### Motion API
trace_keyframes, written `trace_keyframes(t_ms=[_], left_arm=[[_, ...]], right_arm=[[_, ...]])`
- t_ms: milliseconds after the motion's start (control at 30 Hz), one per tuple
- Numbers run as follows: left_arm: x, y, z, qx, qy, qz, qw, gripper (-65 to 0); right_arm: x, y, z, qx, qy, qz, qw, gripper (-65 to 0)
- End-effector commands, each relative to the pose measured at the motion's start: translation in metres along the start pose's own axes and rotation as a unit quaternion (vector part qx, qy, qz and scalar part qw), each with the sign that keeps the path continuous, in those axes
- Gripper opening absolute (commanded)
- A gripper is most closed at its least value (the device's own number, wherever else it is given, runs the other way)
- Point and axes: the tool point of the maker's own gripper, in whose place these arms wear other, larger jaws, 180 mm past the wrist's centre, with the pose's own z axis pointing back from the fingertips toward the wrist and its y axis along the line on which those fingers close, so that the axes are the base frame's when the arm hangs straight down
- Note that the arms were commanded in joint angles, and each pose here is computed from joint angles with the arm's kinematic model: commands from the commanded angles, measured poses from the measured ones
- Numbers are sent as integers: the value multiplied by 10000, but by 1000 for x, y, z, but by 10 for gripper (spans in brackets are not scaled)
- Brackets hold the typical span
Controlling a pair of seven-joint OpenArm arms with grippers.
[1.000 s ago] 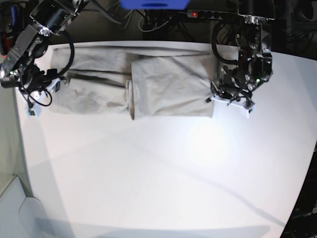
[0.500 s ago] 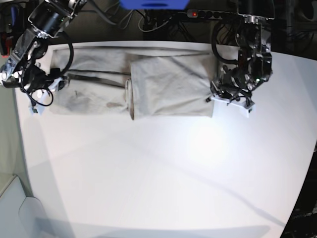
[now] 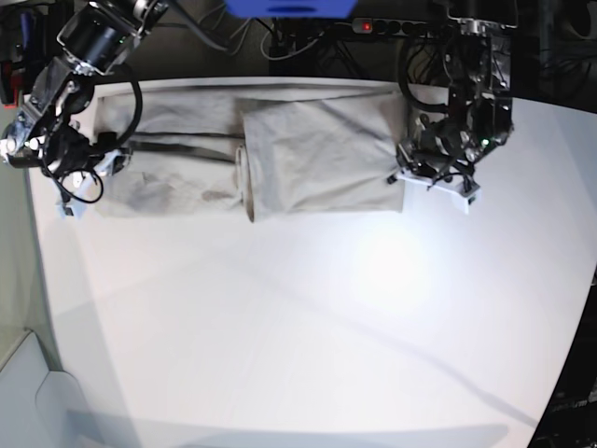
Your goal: Layout the t-shirt on the table in an organized manner, then fold the t-shirt properly
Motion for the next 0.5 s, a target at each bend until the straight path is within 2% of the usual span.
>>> trace_keyframes(t_ms=[0,267,333,367,433,467], left_arm=[[6,-1,3,4,-46,121,9999,-650],[6,-1,3,15,-43,119,9999,-650],[6,-1,3,15,-43,119,9999,-650],[6,-1,3,15,-43,119,9999,-650],[6,-1,3,10,-49,118,9999,-650],[6,-1,3,10,-49,118,9999,-650]], right_arm=[[-6,11,-4,134,133,-24,9998,-354],[-17,23,-10,280,224,-92,9993,-368],[-17,23,-10,280,224,-92,9993,-431],[-17,23,-10,280,224,-92,9993,-488],[-18,25,-13,328,268,-105,9990,-650],[-21,26,-15,360,309,-121,9988,-650]])
